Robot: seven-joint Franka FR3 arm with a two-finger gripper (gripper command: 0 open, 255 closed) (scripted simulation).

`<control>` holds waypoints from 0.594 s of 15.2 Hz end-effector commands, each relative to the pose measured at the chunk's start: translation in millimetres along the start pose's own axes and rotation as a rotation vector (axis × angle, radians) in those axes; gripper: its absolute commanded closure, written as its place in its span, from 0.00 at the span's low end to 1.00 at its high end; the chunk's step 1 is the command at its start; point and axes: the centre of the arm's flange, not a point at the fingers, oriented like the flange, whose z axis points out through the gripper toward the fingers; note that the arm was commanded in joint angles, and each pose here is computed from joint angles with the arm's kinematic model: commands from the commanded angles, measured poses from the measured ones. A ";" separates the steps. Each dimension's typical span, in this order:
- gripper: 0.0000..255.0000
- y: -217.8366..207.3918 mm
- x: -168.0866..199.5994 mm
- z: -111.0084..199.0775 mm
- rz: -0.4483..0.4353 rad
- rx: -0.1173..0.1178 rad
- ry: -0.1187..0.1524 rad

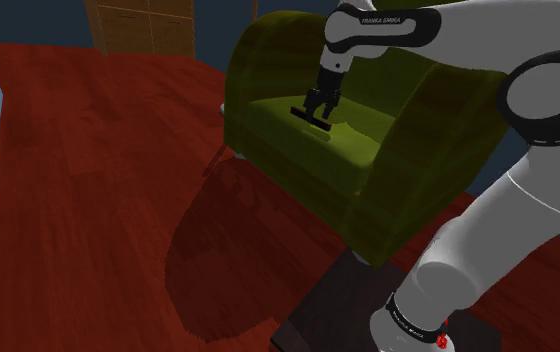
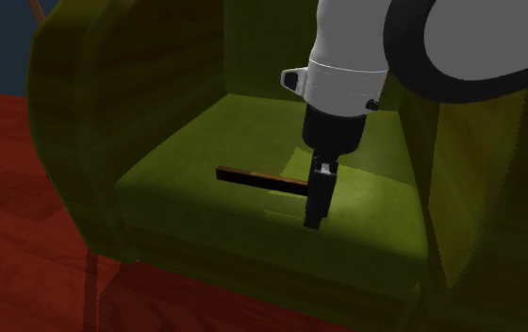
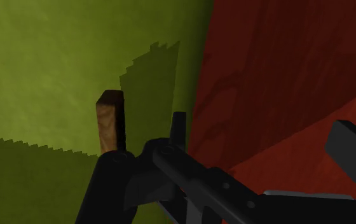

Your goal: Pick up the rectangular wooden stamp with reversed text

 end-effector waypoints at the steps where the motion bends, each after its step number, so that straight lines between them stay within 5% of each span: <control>1: 0.00 18.7 23.0 6.5 0.009 -0.006 -0.005; 9: 0.00 90.9 100.1 17.0 0.045 -0.023 -0.026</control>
